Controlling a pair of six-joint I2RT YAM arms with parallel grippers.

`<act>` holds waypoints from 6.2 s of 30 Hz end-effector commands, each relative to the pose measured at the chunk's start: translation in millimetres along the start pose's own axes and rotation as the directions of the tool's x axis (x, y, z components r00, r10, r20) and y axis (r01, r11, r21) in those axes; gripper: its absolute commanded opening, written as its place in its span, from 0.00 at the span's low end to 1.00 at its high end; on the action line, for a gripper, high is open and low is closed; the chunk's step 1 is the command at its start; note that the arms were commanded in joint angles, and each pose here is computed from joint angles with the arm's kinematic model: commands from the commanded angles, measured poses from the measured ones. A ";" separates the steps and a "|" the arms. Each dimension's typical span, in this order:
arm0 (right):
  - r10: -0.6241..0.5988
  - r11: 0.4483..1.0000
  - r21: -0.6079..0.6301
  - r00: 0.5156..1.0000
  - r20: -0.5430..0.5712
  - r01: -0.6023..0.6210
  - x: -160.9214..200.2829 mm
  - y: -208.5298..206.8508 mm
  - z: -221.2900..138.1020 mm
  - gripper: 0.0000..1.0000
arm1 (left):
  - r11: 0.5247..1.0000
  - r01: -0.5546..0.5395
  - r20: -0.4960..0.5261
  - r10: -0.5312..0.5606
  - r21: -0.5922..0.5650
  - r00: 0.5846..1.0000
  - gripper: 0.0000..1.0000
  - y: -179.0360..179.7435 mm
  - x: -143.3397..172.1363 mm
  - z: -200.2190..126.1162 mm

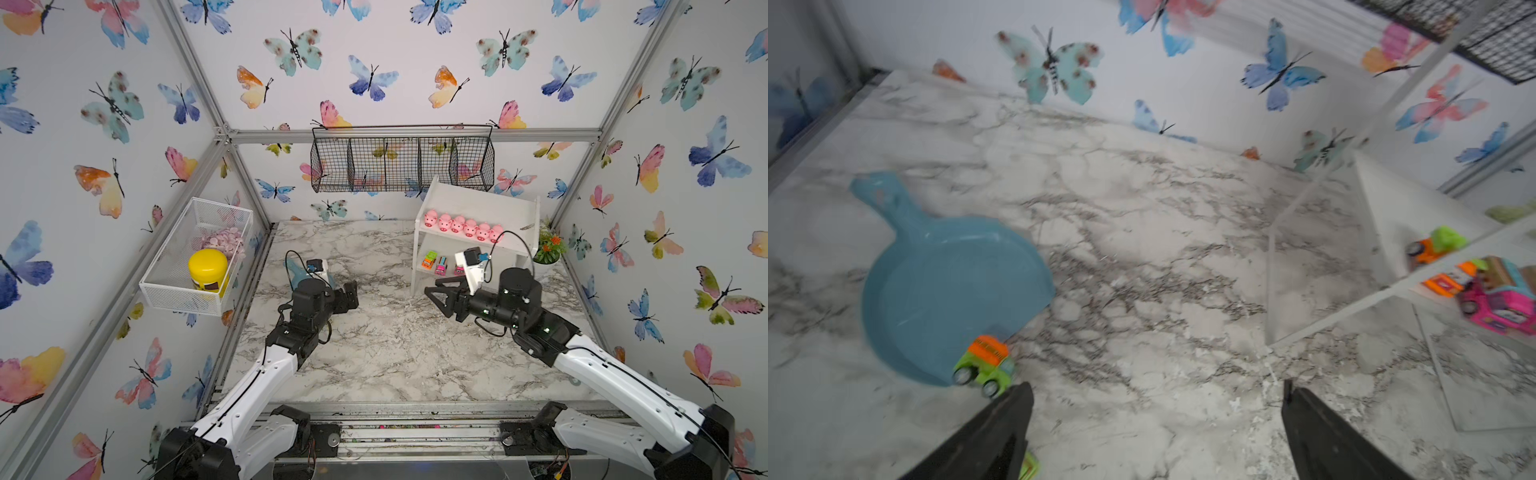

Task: Organize plastic toys on shelves
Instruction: Move the plastic toy to the center of the board, then pick up the plastic toy at the center of the board, then place the plastic toy on the shelf.

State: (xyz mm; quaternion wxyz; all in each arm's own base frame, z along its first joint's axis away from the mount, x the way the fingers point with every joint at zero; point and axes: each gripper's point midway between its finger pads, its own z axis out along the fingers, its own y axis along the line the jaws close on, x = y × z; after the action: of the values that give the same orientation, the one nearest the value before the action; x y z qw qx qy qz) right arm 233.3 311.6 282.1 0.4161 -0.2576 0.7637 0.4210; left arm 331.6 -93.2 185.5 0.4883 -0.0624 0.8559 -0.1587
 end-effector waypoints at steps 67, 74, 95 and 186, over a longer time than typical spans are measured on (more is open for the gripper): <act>-0.081 0.954 0.285 0.995 -0.061 0.096 92.6 -43.0 -62.5 0.65 | 0.568 -0.504 -0.207 0.772 0.651 0.601 0.98 -181.0 208.1 8.9; -0.402 0.911 0.037 0.905 -0.141 0.410 113.4 -14.6 -44.6 0.83 | 0.664 -0.530 -0.027 0.637 0.527 0.771 0.98 -149.9 150.1 -14.7; -0.871 0.492 -0.543 0.388 -0.302 0.681 222.5 -55.4 66.6 0.85 | 0.925 -0.332 0.291 0.272 0.183 0.917 0.99 -40.2 94.4 -60.9; -0.794 0.594 -0.500 0.558 -0.239 0.631 164.3 -25.2 3.3 0.28 | 0.081 -0.710 0.495 0.661 0.700 0.564 0.53 -188.2 173.5 -73.5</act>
State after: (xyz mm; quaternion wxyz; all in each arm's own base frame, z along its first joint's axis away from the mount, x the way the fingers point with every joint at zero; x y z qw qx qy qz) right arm 172.3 294.2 125.8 0.3166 -0.7074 0.5754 0.2614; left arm 165.0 -294.3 129.4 0.4734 0.5933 0.5766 -0.3024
